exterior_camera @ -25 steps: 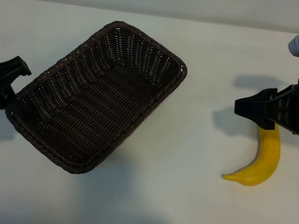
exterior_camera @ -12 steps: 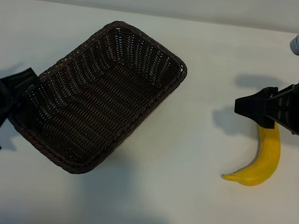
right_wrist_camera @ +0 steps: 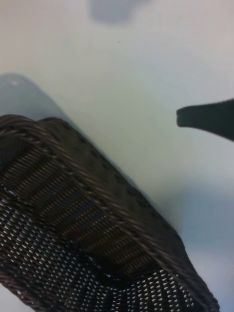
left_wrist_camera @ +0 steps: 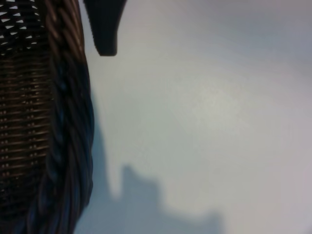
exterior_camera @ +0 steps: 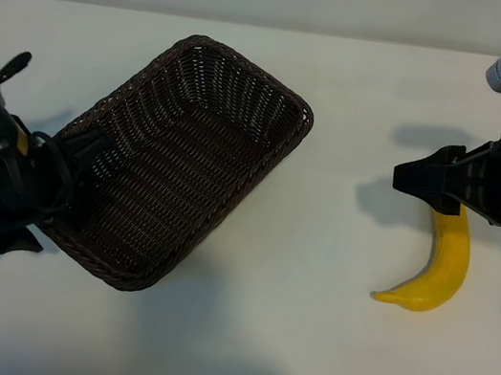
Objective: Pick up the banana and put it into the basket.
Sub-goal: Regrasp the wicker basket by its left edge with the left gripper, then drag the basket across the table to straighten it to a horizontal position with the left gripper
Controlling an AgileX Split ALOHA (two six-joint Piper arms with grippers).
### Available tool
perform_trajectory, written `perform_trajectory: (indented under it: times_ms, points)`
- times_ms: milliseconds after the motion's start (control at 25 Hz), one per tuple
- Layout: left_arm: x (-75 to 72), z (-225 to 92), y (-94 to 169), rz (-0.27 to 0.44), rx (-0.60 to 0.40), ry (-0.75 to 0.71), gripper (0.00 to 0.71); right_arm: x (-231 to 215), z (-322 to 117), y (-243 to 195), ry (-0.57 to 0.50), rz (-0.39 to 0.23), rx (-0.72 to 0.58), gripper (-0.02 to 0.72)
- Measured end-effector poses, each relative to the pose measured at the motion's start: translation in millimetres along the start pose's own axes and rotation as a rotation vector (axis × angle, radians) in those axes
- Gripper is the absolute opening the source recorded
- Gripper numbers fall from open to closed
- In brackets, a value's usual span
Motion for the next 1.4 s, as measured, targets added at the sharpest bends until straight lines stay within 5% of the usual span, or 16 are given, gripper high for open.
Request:
perform_trajectory:
  times_ms: [880,1000,1160,1400]
  points:
    - [-10.0,2.5,-55.0,0.081,0.023,0.035,0.535,0.0,-0.1,0.1,0.002,0.0,0.001,0.596]
    - [-9.6,2.7,-55.9,0.085,0.023,0.034,0.466,-0.1,-0.1,0.1,0.003,-0.001,0.002,0.596]
    - [-10.8,3.6,-56.0,0.079,0.018,0.038,0.288,0.0,-0.2,0.1,0.003,0.0,0.002,0.596]
    - [-13.9,8.1,-56.2,0.061,-0.005,0.031,0.265,0.0,-0.2,0.1,0.002,0.0,0.002,0.596]
Point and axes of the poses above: a point on each arm's last joint axis where the gripper is mounted, y pointing back along that axis away from the gripper, x along the wrist's bending axis when the last joint is at zero, z = x × y, the point moved 9 cm from there along -y, pointing out along that axis toward the gripper, and after that the axes turned 2 degrees about -y, right-handed, at the moved point
